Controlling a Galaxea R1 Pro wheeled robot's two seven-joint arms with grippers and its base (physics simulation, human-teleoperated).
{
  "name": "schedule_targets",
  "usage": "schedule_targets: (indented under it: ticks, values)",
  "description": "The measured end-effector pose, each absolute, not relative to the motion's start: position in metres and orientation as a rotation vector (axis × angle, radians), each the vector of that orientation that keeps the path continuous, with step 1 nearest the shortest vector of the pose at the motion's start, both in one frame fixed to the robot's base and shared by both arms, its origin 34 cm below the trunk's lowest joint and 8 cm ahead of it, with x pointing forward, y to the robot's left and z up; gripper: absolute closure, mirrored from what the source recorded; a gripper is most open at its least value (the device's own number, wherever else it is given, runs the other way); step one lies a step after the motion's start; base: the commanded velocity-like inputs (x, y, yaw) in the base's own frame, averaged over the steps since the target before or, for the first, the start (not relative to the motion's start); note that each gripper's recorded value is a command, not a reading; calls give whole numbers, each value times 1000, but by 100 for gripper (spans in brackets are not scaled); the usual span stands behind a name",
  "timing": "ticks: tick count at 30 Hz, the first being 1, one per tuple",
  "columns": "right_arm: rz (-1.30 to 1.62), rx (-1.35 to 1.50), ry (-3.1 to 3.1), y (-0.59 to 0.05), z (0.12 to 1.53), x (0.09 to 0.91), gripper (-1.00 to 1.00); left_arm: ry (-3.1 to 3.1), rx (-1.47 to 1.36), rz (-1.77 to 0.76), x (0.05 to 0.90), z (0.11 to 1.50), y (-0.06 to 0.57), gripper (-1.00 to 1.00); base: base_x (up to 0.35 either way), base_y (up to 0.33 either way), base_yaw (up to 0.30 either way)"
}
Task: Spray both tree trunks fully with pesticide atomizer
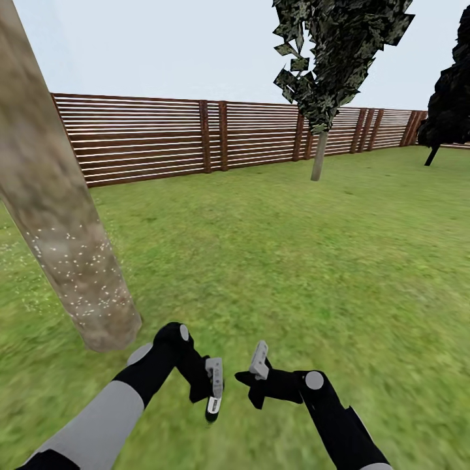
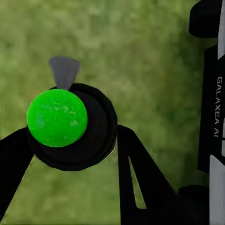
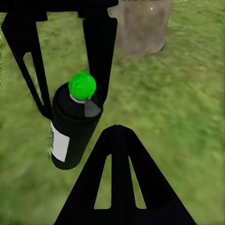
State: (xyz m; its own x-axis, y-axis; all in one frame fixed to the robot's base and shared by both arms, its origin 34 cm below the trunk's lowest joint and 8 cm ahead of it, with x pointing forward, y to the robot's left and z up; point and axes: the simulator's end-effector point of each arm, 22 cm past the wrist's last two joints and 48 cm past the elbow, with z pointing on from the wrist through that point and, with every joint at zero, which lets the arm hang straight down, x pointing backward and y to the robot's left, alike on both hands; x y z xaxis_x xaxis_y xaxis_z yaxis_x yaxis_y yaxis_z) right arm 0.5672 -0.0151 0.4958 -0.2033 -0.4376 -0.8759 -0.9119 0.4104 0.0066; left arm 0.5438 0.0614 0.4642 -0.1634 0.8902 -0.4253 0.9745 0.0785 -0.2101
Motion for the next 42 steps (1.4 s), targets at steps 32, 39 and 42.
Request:
schedule_targets:
  ticks: [32,39,42]
  values:
    - [701,-1163,1802,-11,498,567,100,2150,1908,-577,551,473,41,100,0,0,0]
    - [701,-1162,1802,-11,498,567,100,2148,1908,-582,549,473,38,100,0,0,0]
    - [701,-1162,1802,-11,498,567,100,2146,1908,-586,548,473,37,100,0,0,0]
